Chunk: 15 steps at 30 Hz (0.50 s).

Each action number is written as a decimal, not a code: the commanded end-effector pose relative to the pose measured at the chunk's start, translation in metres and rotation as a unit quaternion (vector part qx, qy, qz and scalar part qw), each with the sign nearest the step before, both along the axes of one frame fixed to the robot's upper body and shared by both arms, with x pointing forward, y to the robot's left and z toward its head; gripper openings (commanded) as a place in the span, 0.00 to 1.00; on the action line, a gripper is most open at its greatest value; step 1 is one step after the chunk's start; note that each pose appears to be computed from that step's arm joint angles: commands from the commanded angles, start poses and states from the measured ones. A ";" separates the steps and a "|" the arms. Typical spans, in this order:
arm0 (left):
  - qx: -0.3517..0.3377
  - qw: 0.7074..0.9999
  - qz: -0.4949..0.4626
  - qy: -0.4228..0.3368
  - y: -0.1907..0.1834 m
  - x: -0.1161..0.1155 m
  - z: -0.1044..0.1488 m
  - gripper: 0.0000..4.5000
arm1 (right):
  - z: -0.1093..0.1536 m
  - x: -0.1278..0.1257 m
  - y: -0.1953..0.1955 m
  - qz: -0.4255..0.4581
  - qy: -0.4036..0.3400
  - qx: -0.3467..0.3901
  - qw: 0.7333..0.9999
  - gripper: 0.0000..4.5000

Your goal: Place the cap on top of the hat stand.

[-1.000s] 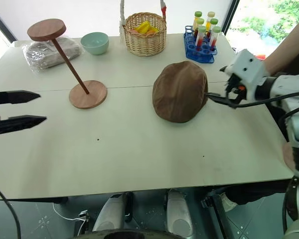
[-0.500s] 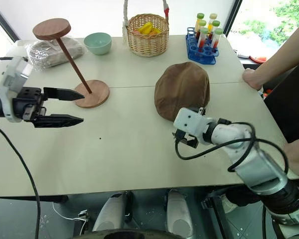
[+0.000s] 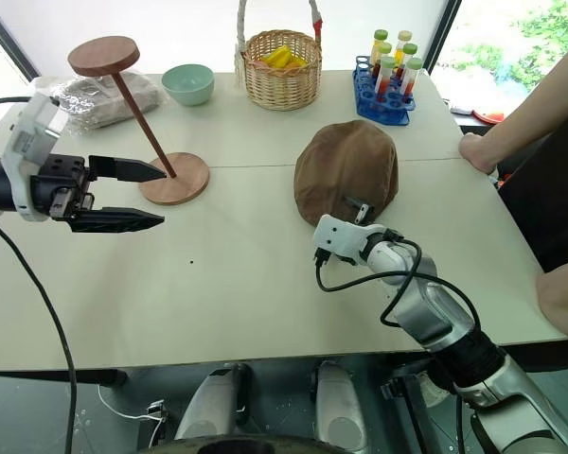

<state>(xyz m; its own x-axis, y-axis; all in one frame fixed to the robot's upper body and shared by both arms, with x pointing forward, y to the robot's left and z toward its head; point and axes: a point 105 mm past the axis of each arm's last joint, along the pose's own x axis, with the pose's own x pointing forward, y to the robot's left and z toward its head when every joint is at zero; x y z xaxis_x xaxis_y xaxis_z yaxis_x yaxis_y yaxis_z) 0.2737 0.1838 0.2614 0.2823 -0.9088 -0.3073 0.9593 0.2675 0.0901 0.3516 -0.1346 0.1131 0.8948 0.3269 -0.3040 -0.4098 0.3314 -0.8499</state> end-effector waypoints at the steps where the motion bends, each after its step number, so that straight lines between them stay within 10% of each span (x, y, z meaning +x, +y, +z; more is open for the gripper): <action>1: 0.001 1.000 -0.002 -0.031 -0.001 -0.002 0.015 0.98 | -0.017 0.014 -0.018 -0.034 0.006 -0.033 0.999 0.99; 5: 0.001 0.999 -0.001 -0.033 -0.001 -0.003 0.016 0.98 | -0.022 0.019 -0.022 -0.035 0.011 -0.028 0.999 0.99; 13: 0.000 0.999 0.005 -0.038 -0.001 -0.004 0.016 1.00 | -0.027 0.020 -0.024 -0.039 0.031 0.005 0.999 0.13; 15: -0.001 0.999 0.008 -0.040 0.000 -0.004 0.017 1.00 | -0.026 0.019 -0.025 -0.044 0.037 0.016 0.998 0.06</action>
